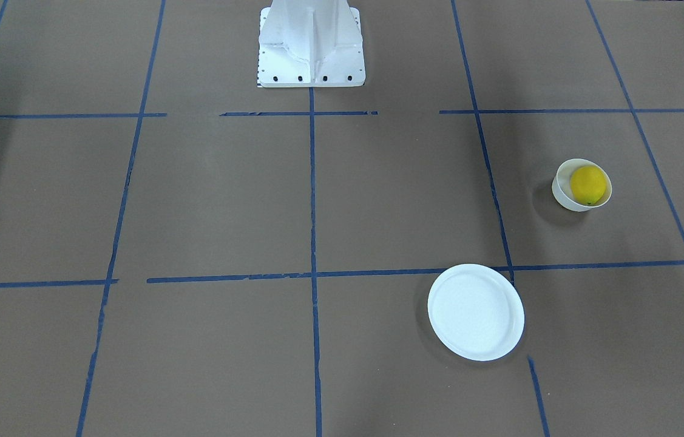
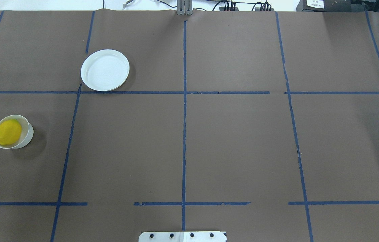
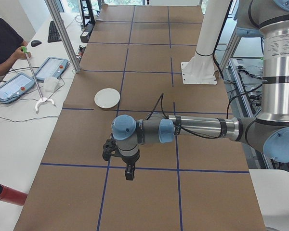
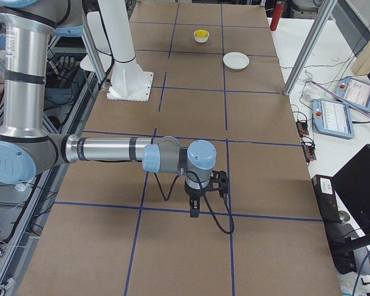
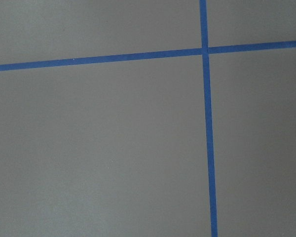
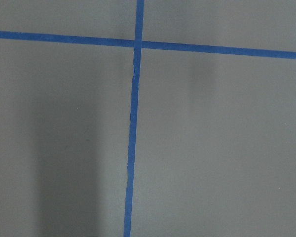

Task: Move lemon from plate to bowl

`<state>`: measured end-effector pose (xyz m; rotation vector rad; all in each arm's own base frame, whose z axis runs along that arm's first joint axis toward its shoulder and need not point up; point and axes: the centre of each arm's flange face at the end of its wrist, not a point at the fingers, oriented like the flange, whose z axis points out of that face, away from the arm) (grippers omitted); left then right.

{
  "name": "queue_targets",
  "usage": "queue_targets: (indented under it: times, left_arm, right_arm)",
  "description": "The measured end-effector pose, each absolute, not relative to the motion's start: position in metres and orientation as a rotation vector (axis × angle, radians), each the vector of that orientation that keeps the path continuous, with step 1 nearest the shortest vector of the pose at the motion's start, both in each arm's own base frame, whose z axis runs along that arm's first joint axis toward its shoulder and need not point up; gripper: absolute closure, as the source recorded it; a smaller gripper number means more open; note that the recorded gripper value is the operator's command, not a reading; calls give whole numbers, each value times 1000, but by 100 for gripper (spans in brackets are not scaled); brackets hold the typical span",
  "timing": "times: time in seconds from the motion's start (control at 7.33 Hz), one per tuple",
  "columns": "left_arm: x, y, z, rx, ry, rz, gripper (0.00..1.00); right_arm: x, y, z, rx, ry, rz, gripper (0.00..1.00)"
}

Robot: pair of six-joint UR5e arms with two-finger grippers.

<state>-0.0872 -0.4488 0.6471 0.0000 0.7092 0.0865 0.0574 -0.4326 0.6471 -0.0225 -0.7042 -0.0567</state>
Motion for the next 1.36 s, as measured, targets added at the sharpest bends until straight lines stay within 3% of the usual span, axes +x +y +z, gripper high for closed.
queue_targets:
  times: [1.36]
  left_arm:
    - [-82,-452,631,27,778,93,0]
  right_arm:
    - [57,-433,647,-22,-704,-57,0]
